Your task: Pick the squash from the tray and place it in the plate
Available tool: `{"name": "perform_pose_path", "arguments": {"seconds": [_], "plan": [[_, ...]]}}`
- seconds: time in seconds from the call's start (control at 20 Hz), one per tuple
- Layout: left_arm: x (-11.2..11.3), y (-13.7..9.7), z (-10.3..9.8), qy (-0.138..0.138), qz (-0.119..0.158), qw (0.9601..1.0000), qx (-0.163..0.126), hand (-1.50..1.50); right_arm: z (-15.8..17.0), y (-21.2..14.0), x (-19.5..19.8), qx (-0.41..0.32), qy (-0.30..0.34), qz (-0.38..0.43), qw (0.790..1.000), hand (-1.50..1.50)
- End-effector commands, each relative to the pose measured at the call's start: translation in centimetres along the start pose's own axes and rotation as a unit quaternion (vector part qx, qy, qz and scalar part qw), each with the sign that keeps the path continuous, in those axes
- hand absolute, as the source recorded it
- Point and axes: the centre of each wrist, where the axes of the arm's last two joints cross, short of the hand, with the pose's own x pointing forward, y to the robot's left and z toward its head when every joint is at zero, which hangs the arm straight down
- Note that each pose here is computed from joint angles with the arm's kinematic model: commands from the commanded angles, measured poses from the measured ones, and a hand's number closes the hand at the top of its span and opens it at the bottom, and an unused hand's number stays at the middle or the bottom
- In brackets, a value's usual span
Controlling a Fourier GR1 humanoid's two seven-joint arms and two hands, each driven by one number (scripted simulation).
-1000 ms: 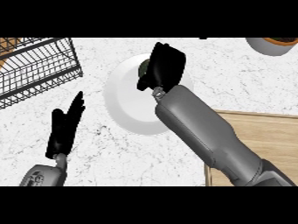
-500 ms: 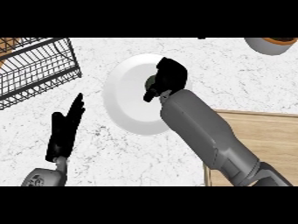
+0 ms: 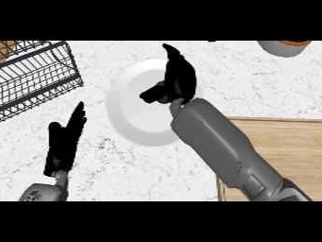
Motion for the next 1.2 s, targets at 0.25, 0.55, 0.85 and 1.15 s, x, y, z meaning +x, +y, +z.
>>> {"name": "perform_pose_path", "arguments": {"seconds": [0.25, 0.55, 0.85, 1.15], "plan": [[0.7, 1.3, 0.8, 0.008, 0.001, 0.9999, 0.013, 0.00, 2.9, -1.2, -2.1, -0.043, -0.028, -0.217, 0.975, -1.50], [-0.9, 1.9, 0.3, 0.006, 0.000, 0.9999, 0.013, 0.00, 4.1, 0.6, -7.0, -0.024, -0.057, -0.227, 0.972, -1.50], [-0.5, 1.2, 1.4, 0.012, 0.007, 0.9999, 0.009, 0.00, 2.5, 0.1, -5.8, -0.013, -0.083, -0.231, 0.969, -1.50], [-0.5, 1.3, -1.5, 0.010, 0.002, 0.9999, 0.008, 0.00, 3.6, 2.6, -6.2, -0.027, -0.065, -0.208, 0.976, -1.50]]}}
